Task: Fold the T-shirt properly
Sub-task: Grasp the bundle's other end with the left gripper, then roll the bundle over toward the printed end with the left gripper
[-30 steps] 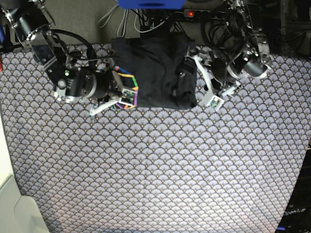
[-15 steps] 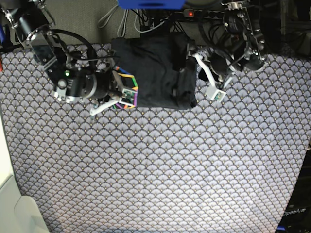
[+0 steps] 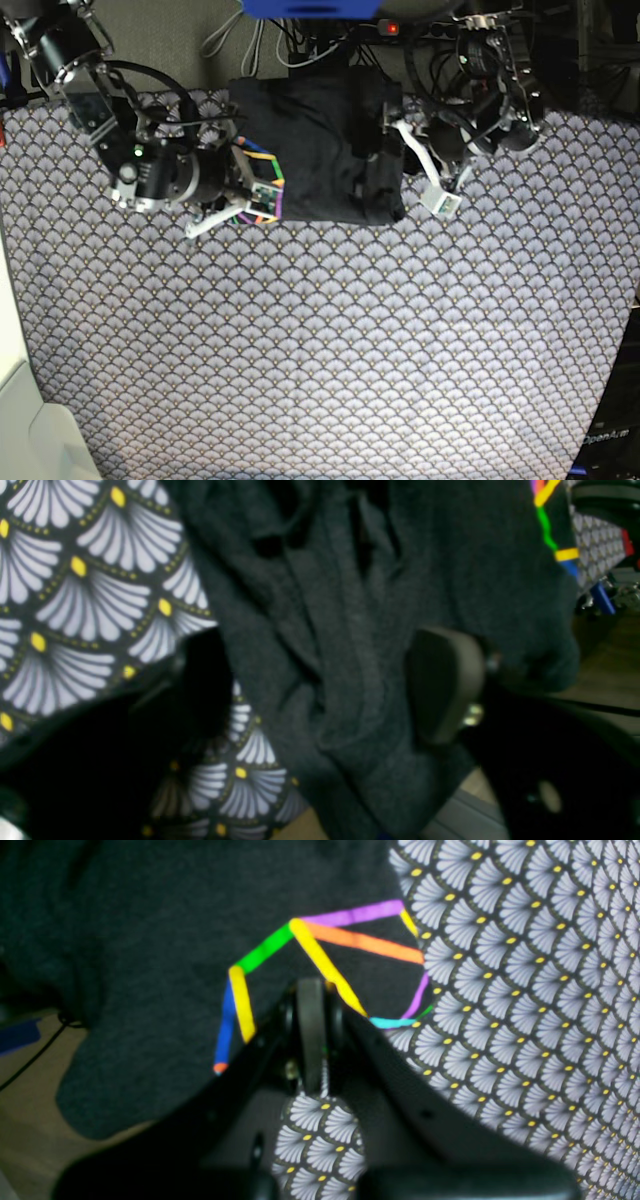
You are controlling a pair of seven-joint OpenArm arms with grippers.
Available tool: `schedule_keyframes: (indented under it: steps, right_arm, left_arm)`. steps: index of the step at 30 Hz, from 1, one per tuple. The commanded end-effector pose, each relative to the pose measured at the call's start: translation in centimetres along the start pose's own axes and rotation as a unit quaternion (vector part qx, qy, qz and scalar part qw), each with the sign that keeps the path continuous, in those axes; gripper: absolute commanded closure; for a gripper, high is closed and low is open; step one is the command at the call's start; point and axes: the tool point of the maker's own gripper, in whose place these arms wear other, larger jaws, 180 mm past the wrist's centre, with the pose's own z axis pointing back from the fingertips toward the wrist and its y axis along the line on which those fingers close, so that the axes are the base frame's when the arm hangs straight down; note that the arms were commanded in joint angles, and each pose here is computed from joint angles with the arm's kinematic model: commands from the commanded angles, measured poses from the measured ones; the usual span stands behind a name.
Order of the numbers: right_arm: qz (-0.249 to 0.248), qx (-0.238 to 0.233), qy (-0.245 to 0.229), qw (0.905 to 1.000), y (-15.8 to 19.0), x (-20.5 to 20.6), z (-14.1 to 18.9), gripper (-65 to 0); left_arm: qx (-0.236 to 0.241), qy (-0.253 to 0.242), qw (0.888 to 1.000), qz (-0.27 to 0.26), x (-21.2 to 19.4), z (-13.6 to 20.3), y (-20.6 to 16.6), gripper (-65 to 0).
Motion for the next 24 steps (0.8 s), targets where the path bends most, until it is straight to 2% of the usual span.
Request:
schedule_keyframes:
  steps: [1, 3, 14, 20, 21, 22, 24]
  right_arm:
    - [0.005, -0.012, -0.011, 0.9998, -0.9, 0.6, 0.6, 0.0]
    - [0.005, -0.012, -0.011, 0.9998, -0.9, 0.6, 0.6, 0.0]
    - [0.002, -0.005, -0.01, 0.9999, -0.1, 0.3, 0.4, 0.0]
    - [0.002, -0.006, -0.007, 1.0, -0.2, 0.2, 0.5, 0.0]
    - [0.002, -0.006, -0.007, 1.0, -0.2, 0.1, 0.5, 0.0]
    - [0.004, -0.007, -0.003, 1.0, -0.3, -0.2, 0.6, 0.0]
    - [0.006, -0.009, -0.005, 0.9999, -0.4, 0.0, 0.7, 0.0]
  left_arm:
    - [0.017, 0.054, 0.998, 0.007, -2.4, -0.1, 0.5, -46.5]
    - [0.018, 0.05, 0.999, 0.006, -2.0, -0.1, 0.6, -43.2]
    - [0.005, 0.048, 0.999, 0.015, -2.0, -0.9, -0.4, -43.1]
    - [-0.017, 0.079, 0.996, 0.047, -4.3, -2.5, -0.6, -42.8]
    - [-0.019, 0.08, 0.996, 0.045, -4.3, -2.6, -0.6, -41.7]
    - [-0.025, 0.08, 0.996, 0.035, -4.2, -2.7, -0.7, -38.0]
    - [-0.031, 0.078, 0.996, 0.02, -4.2, -2.7, -0.9, -24.5]
